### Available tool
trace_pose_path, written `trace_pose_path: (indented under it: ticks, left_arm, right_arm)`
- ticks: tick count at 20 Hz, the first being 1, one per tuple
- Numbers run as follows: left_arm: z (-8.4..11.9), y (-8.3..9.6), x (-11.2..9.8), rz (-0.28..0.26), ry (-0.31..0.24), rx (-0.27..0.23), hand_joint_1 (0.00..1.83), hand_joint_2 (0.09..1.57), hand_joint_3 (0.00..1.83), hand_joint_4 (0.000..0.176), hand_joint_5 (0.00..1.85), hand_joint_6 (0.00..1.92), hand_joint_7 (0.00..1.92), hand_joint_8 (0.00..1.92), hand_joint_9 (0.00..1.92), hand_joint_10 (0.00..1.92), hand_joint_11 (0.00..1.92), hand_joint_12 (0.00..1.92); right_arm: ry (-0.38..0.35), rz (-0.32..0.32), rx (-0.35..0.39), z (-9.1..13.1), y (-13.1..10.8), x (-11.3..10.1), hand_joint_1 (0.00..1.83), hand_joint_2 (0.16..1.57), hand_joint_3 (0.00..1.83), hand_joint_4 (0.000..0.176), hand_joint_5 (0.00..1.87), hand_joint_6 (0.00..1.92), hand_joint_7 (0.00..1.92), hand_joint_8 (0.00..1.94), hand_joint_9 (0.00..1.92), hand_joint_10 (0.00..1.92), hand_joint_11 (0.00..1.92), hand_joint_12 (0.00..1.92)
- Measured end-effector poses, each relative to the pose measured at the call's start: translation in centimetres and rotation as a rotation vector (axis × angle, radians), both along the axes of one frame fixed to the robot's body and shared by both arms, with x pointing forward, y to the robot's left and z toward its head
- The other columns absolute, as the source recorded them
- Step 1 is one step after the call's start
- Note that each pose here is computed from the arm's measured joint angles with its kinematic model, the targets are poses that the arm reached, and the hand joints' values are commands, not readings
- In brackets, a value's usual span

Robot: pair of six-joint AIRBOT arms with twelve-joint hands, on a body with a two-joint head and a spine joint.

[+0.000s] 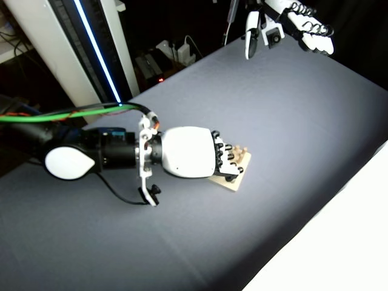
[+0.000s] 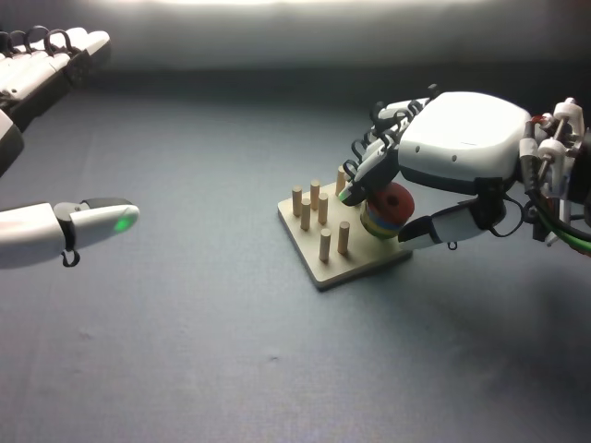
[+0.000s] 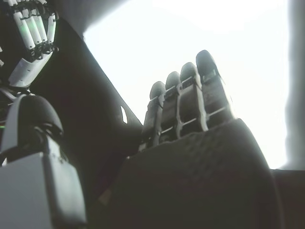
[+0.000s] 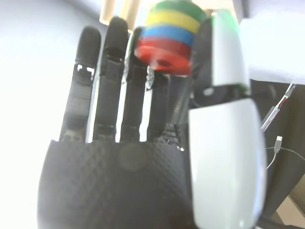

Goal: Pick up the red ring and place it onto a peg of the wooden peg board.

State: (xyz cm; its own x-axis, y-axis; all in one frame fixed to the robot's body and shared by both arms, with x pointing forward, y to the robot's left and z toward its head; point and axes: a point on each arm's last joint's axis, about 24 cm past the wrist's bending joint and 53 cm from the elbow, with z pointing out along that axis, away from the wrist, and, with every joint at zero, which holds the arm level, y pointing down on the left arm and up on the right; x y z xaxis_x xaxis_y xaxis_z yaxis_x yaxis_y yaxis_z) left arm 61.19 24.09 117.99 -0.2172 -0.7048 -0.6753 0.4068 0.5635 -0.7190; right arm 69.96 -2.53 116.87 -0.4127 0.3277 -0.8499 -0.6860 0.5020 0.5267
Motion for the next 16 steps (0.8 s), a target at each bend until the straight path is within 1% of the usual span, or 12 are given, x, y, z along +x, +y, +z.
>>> trace_pose_path:
  ticks: [1,2,3,7,8,9,10,11,13,14,15,16]
  left_arm:
    - [0.0,-0.1,0.0,-0.002,0.001,0.000,0.61,1.01,0.00,0.030,0.07,0.00,0.06,0.00,0.06,0.00,0.00,0.33]
    - [0.0,-0.1,-0.1,-0.002,-0.001,-0.001,0.63,1.00,0.00,0.026,0.07,0.00,0.05,0.00,0.03,0.00,0.00,0.24]
    - [0.0,0.0,-0.1,-0.001,-0.001,-0.001,0.61,1.01,0.00,0.017,0.08,0.00,0.06,0.00,0.05,0.01,0.00,0.31]
    - [-0.1,0.1,-0.1,0.003,0.003,0.000,0.61,1.01,0.00,0.008,0.07,0.00,0.06,0.00,0.05,0.00,0.00,0.32]
    - [0.0,0.1,-0.1,-0.001,-0.002,-0.005,0.62,1.01,0.00,0.012,0.06,0.00,0.04,0.00,0.04,0.00,0.00,0.31]
    - [0.2,0.0,-0.2,-0.002,-0.007,-0.008,0.62,1.01,0.00,0.012,0.06,0.00,0.04,0.00,0.04,0.00,0.00,0.31]
    - [0.3,0.1,-0.2,0.002,-0.009,-0.017,0.63,1.01,0.00,0.014,0.06,0.00,0.04,0.00,0.04,0.00,0.00,0.33]
    - [0.4,0.2,-0.3,0.004,-0.015,-0.020,0.65,1.00,0.00,0.025,0.05,0.00,0.05,0.00,0.06,0.00,0.00,0.38]
    - [0.5,0.1,-0.6,0.008,-0.014,-0.042,0.66,1.00,0.00,0.024,0.07,0.00,0.07,0.00,0.08,0.01,0.00,0.43]
    - [1.1,-0.3,-1.2,-0.007,-0.034,-0.065,0.74,1.02,0.00,0.107,0.01,0.00,0.01,0.00,0.01,0.00,0.00,0.26]
    - [1.2,-0.4,-1.3,-0.010,-0.039,-0.072,0.74,1.02,0.00,0.107,0.01,0.00,0.01,0.00,0.01,0.00,0.00,0.26]
    - [1.7,-0.6,-1.6,-0.020,-0.058,-0.082,0.69,1.01,0.00,0.162,0.00,0.00,0.00,0.00,0.00,0.00,0.00,0.13]
  right_arm:
    - [-0.005,0.006,0.021,0.6,-0.1,-0.3,1.20,0.96,0.00,0.000,0.77,0.00,0.69,0.00,0.74,0.03,0.33,0.91]
    - [-0.012,0.011,0.040,1.2,-0.3,-0.5,1.23,0.96,0.00,0.000,0.76,0.00,0.69,0.00,0.75,0.03,0.37,0.93]
    - [-0.020,0.013,0.056,1.7,-0.6,-0.6,1.23,0.97,0.01,0.000,0.74,0.00,0.68,0.00,0.73,0.02,0.38,0.93]
    - [-0.026,0.007,0.066,2.1,-1.0,-0.5,1.24,0.96,0.00,0.000,0.74,0.00,0.70,0.00,0.75,0.02,0.39,0.87]
    - [-0.018,0.005,0.093,2.5,-1.4,-0.9,1.05,1.00,0.01,0.000,0.68,0.00,0.64,0.00,0.69,0.00,0.40,0.87]
    - [-0.020,0.008,0.110,2.8,-2.0,-1.3,1.05,1.00,0.01,0.000,0.68,0.00,0.64,0.00,0.69,0.00,0.40,0.87]
    - [-0.018,0.003,0.147,3.3,-3.1,-1.8,1.00,0.99,0.00,0.000,0.67,0.00,0.66,0.00,0.69,0.00,0.41,0.82]
    - [-0.012,-0.018,0.207,3.9,-5.3,-2.2,0.86,1.00,0.00,0.000,0.64,0.00,0.60,0.00,0.62,0.00,0.28,1.00]
    - [-0.003,-0.058,0.281,4.4,-8.5,-3.0,0.90,1.01,0.00,0.000,0.62,0.00,0.59,0.00,0.60,0.00,0.29,0.90]
    - [-0.003,-0.086,0.355,5.0,-11.7,-4.7,0.79,1.12,0.00,0.000,0.56,0.00,0.58,0.00,0.59,0.00,0.34,0.65]
    - [-0.012,-0.085,0.377,5.4,-11.9,-5.1,0.79,1.12,0.00,0.000,0.56,0.00,0.58,0.00,0.59,0.00,0.34,0.65]
    - [-0.022,-0.087,0.426,5.8,-12.8,-5.9,0.78,1.18,0.00,0.000,0.57,0.00,0.60,0.00,0.62,0.01,0.36,0.68]
